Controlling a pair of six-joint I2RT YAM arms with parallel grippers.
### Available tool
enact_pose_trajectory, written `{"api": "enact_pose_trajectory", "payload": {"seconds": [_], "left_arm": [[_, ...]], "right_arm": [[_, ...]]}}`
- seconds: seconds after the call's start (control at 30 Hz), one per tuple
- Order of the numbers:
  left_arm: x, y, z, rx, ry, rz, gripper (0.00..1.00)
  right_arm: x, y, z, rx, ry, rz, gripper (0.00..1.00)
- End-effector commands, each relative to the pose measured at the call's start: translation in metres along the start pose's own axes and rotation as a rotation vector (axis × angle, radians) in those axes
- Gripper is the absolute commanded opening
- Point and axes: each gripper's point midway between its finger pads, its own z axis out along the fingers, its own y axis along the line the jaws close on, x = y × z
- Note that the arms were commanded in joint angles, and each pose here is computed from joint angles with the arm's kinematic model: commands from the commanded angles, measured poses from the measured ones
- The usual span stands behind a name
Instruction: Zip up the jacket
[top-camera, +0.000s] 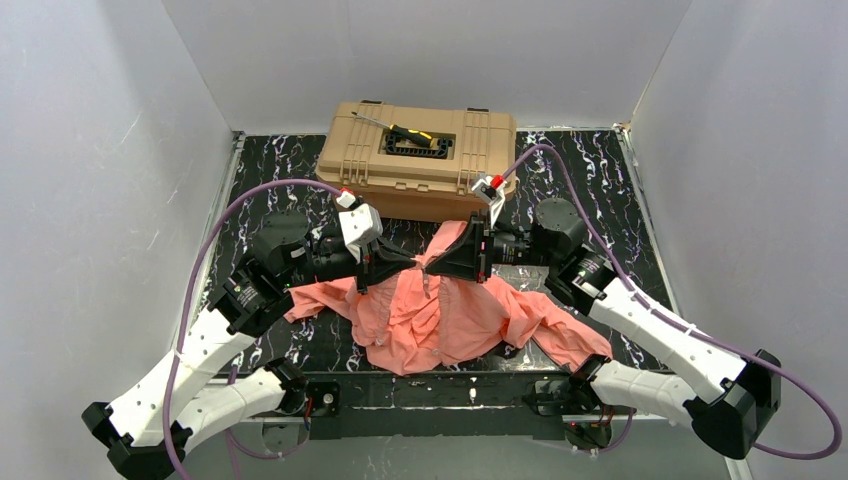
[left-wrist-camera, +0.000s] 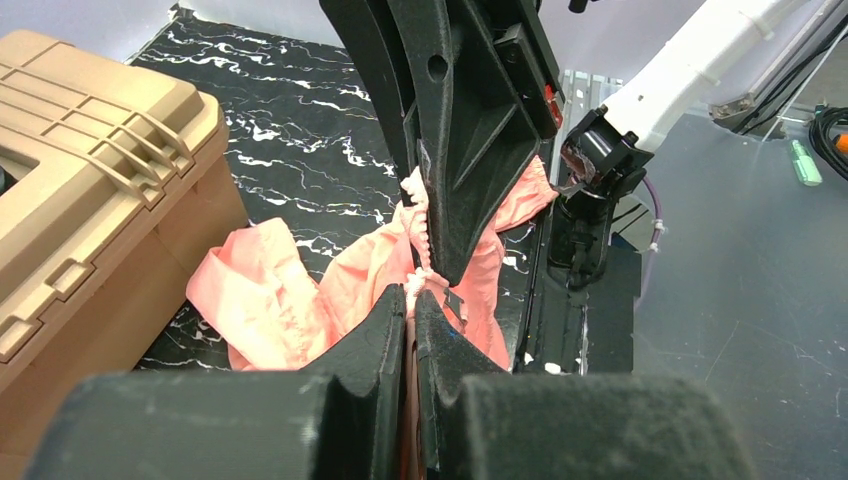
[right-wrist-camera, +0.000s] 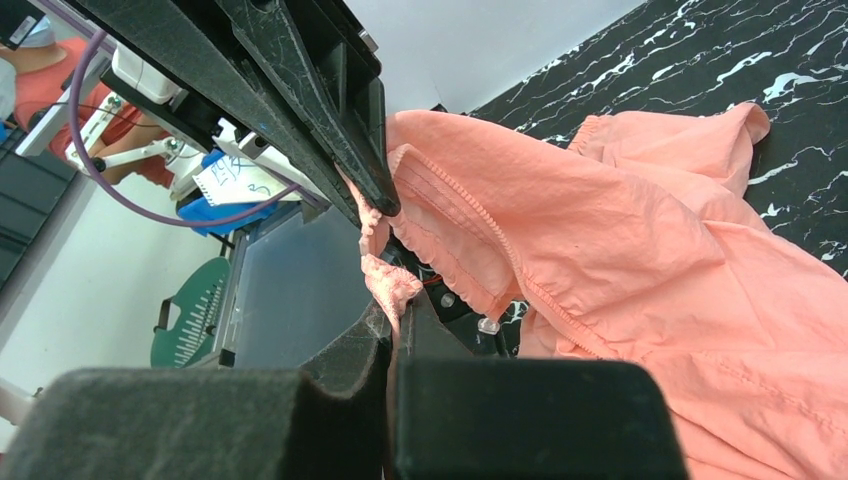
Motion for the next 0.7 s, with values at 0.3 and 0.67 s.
{"api": "enact_pose_trajectory", "payload": {"seconds": [0.3, 0.67], "left_arm": [[-0.0123, -0.0074, -0.0037, 0.036, -0.027, 0.024, 0.00], [-0.0125, -0.0090, -0.0030, 0.047, -0.026, 0.022, 0.00]], "right_arm": [[-0.0272, 0.0232, -0.0060, -0.043, -0.075, -0.081, 0.01], [-0.0328, 0.0272, -0.0074, -0.048, -0.091, -0.097, 0.01]]}}
